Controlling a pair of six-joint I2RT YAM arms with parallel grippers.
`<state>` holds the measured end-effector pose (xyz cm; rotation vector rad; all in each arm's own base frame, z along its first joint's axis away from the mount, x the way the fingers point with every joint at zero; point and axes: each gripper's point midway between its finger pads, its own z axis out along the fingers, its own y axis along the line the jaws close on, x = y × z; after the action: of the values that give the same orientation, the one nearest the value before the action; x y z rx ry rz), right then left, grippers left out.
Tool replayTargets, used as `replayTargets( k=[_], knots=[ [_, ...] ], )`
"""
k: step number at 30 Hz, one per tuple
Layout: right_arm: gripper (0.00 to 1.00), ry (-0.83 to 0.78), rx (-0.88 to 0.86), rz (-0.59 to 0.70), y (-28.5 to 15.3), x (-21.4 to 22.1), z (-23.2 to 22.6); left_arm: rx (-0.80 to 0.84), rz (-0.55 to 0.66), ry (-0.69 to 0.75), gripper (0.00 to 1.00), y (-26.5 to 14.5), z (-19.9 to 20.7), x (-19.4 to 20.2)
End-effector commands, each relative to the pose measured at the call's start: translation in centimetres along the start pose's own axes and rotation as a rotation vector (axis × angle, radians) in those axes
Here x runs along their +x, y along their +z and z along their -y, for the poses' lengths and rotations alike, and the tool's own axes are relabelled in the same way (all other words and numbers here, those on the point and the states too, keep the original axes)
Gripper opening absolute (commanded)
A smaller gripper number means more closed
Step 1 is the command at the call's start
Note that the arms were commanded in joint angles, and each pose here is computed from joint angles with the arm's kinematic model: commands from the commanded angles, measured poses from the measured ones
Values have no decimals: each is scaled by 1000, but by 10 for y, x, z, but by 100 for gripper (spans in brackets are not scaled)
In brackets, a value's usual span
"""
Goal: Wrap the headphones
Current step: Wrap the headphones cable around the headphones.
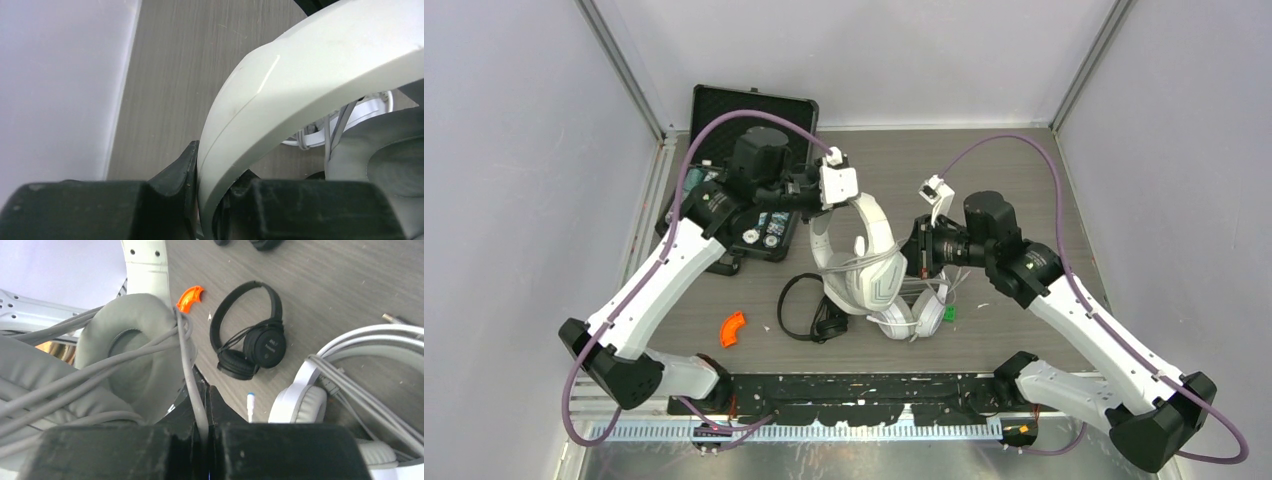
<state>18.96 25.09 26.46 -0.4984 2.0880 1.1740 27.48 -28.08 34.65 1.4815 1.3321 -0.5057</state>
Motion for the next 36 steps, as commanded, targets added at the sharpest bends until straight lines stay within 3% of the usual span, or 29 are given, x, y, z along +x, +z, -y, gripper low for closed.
replayTargets(
  k=[1, 8, 15, 30, 36],
  knots=[
    [0, 15, -7, 37, -17, -21, -17, -33, -106, 196, 0, -21, 2, 23],
    [8, 21, -74, -18, -22, -6, -27, -32, -98, 305, 0, -23, 3, 23],
    [0, 44, -156, -72, -22, 0, -41, -16, -175, 407, 0, -20, -2, 35],
    [4, 102, -323, -162, -27, 6, -69, -193, -292, 711, 0, -16, -38, 37],
    [7, 137, -366, -165, -24, 4, -75, -213, -296, 751, 0, -15, -45, 34]
  ],
)
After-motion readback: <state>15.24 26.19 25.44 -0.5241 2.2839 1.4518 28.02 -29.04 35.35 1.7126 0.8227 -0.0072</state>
